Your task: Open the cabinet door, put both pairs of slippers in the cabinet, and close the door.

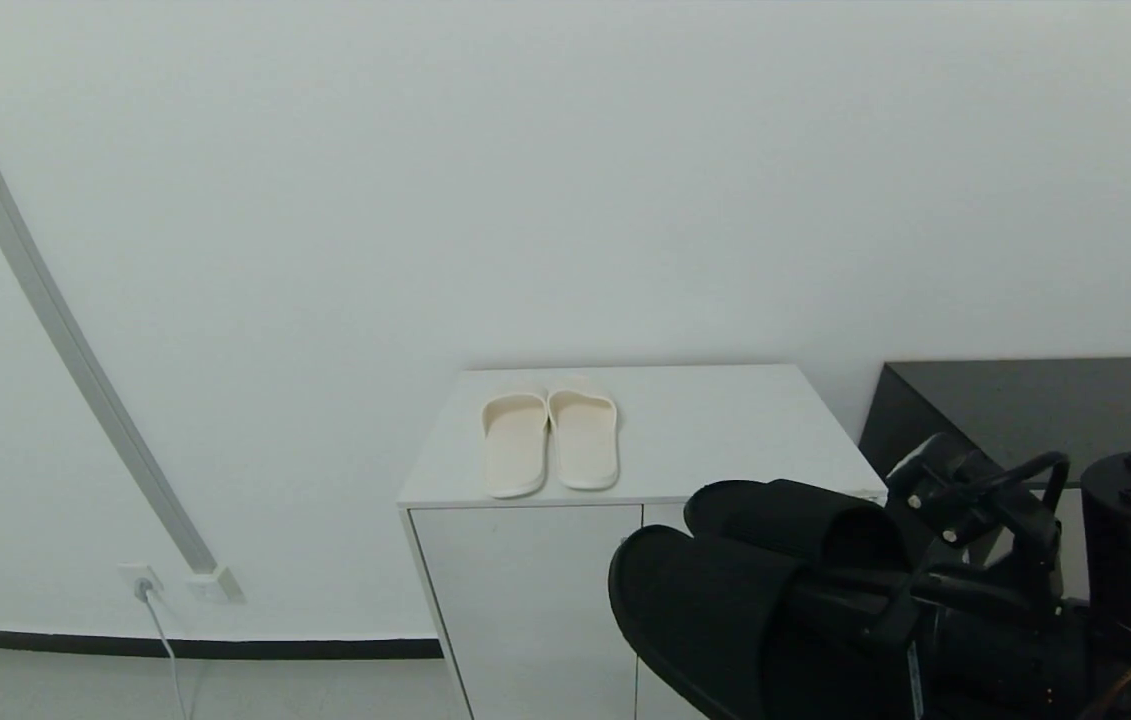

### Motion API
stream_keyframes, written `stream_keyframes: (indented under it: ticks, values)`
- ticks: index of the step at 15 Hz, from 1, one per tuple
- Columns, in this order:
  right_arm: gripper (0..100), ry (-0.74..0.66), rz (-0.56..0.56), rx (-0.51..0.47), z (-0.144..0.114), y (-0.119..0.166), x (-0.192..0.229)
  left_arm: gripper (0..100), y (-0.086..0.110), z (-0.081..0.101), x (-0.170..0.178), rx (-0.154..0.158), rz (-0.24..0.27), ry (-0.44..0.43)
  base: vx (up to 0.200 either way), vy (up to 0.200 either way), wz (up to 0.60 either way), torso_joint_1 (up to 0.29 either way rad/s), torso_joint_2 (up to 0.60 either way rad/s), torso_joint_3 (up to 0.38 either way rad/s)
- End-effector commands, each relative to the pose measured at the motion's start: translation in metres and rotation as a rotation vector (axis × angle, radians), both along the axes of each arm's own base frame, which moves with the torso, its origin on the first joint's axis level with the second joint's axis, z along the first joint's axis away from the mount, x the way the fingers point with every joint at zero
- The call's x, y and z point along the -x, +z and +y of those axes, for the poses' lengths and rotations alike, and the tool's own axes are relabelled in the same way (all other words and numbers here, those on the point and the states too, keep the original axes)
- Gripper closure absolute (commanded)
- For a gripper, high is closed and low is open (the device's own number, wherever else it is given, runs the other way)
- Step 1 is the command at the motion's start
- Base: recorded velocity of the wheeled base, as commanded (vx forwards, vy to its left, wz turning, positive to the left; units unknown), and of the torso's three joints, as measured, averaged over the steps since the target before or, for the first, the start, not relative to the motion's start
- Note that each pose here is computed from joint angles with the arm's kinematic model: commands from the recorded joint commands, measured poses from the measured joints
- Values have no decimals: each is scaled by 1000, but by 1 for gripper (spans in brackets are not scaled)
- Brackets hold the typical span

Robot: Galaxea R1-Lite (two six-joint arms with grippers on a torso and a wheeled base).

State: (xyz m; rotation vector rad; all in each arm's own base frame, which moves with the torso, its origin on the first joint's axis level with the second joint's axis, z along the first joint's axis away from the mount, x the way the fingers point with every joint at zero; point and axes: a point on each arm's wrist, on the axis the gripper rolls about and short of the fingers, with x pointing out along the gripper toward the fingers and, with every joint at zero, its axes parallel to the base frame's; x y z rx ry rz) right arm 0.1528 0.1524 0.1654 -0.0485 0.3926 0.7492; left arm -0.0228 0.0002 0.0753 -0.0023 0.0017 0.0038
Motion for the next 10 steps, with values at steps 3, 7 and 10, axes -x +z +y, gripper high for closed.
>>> stream_keyframes:
  ticks: [3,7,10]
  values:
    - [100,-2,8,12,0,-3,-1,100,0,0,0,2,0,1,0,0,0,0,0,0]
    - [100,-1,8,14,0,-4,0,100,0,0,0,1,0,2,0,0,0,0,0,0]
    - [100,1,9,17,0,-4,0,100,0,0,0,1,0,2,0,0,0,-78,169,93]
